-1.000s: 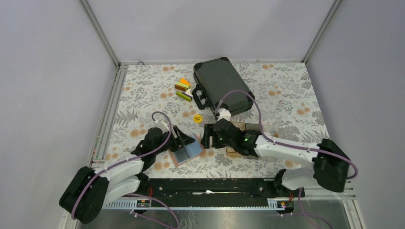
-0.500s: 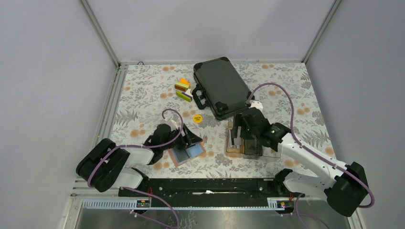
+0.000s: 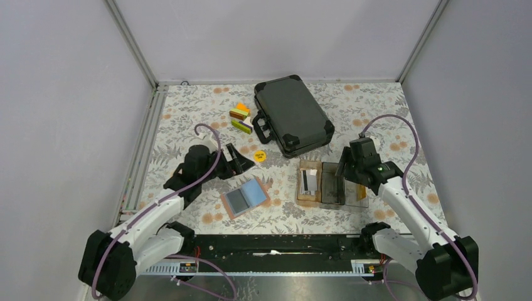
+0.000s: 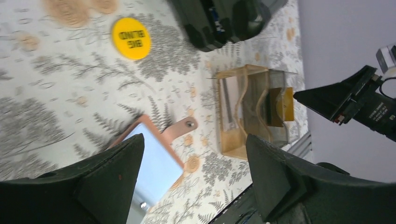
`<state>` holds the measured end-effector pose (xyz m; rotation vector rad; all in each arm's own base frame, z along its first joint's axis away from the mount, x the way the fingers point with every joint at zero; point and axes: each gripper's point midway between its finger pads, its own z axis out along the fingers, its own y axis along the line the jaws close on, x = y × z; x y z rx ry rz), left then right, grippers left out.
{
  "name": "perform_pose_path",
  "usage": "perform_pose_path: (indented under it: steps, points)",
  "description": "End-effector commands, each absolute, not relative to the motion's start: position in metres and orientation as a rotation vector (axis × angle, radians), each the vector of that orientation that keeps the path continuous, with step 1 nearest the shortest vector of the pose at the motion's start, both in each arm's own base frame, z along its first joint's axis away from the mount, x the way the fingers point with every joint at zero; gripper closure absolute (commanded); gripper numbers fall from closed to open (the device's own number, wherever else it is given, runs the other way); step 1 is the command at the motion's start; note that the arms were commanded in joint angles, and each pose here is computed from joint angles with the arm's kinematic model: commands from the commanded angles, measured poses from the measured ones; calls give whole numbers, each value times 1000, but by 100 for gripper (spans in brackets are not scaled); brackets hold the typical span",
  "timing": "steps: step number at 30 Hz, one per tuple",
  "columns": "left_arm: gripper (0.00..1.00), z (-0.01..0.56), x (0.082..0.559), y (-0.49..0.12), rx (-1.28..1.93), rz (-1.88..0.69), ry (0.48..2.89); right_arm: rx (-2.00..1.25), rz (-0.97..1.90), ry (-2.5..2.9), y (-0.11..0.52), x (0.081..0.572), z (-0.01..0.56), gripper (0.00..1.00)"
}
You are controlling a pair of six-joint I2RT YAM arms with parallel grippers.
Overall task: Put the credit cards into the card holder
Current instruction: Pick up the credit card from the storage box.
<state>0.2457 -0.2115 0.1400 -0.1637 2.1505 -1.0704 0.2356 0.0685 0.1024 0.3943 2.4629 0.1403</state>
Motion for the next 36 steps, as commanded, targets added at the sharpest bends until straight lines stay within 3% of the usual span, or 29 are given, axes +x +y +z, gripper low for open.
perform_pose_path:
  steps: [1, 12, 18, 23, 30, 36]
  points:
    - [16, 136, 232, -183, -170, -955, 2278, 412, 160, 2533, 69, 226, 85, 34]
    - [9, 196, 235, -126, -84, -728, 2203, 645, 87, 2422, 28, 230, 81, 36]
    - [8, 192, 242, -114, -66, -654, 2204, 755, 17, 2376, 6, 229, 83, 37]
    - [7, 192, 239, -111, -36, -623, 2206, 842, -75, 2348, -14, 228, 84, 44]
    - [6, 193, 235, -115, -11, -612, 2204, 849, -91, 2419, -14, 227, 72, 51]
    - [6, 194, 235, -116, -8, -615, 2203, 835, -72, 2477, -9, 227, 64, 50]
